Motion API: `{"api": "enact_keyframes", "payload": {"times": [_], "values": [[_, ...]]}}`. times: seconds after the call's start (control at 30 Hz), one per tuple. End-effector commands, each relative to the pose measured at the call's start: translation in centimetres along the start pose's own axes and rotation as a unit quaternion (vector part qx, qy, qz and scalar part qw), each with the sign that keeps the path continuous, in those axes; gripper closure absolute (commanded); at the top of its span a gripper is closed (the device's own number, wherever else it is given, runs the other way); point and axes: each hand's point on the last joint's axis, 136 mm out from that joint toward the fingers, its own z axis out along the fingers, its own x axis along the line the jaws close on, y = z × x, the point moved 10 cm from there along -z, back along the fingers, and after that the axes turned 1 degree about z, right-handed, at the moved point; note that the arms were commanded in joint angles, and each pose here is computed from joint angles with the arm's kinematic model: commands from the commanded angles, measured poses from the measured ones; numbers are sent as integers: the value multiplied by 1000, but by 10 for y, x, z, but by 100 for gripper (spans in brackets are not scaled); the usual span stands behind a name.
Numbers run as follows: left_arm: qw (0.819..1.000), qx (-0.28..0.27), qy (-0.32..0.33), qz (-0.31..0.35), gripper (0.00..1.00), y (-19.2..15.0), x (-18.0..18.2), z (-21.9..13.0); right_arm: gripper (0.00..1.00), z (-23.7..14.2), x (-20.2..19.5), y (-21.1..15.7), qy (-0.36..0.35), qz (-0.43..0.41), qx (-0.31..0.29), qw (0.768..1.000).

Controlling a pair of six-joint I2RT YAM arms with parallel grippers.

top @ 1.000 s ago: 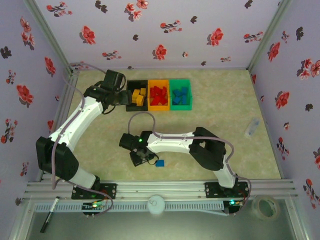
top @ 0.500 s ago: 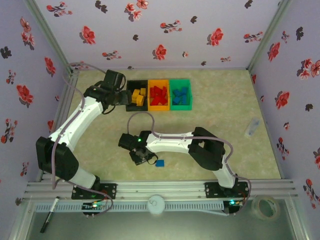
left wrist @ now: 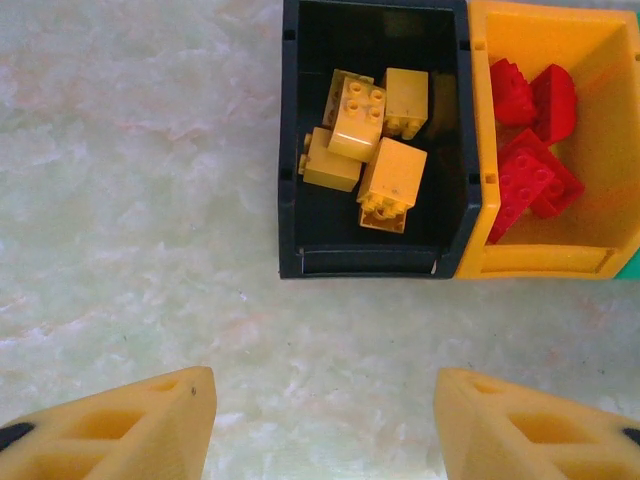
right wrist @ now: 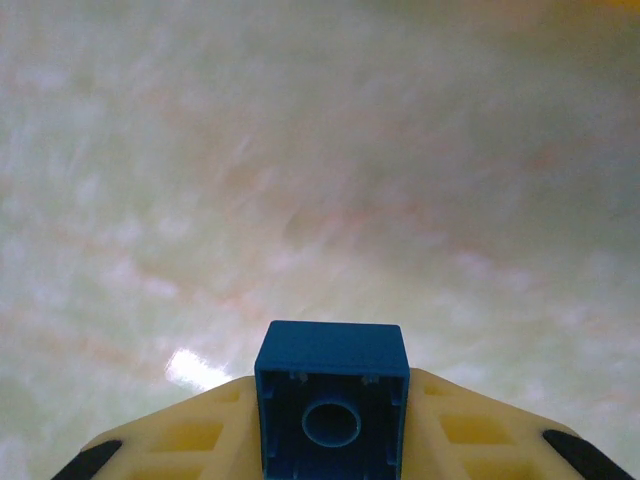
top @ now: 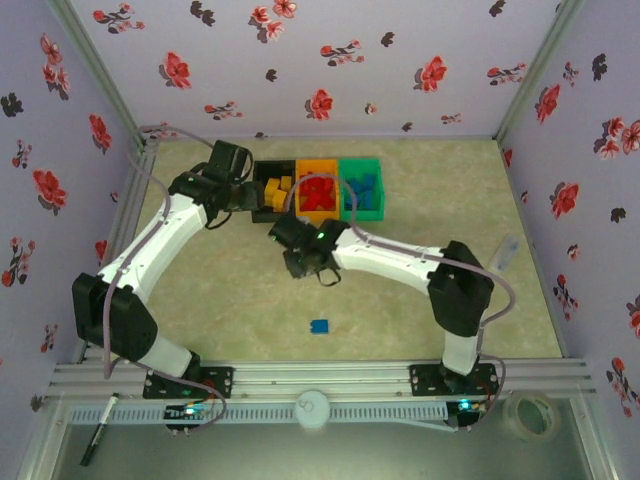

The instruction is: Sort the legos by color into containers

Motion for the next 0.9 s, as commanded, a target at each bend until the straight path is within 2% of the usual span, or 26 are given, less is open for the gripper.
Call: {"api": "enact_keyframes", "payload": {"times": [0.0,0.37,0.63,0.87], "values": [[1000,-5,-12,10,41,-5,-2,-9,67,-15,-28,27,-29,-13,-53,998],[999,7,-31,32,41,-22,-4,-18,67,-8,-125,101,-50,44,-104,992],[998,18,-41,50,41,-35,-11,-23,66,20,-161,141,-55,61,-99,992],[996,48,-55,59,41,-62,-25,-22,65,44,-185,163,-59,81,-90,991]]}}
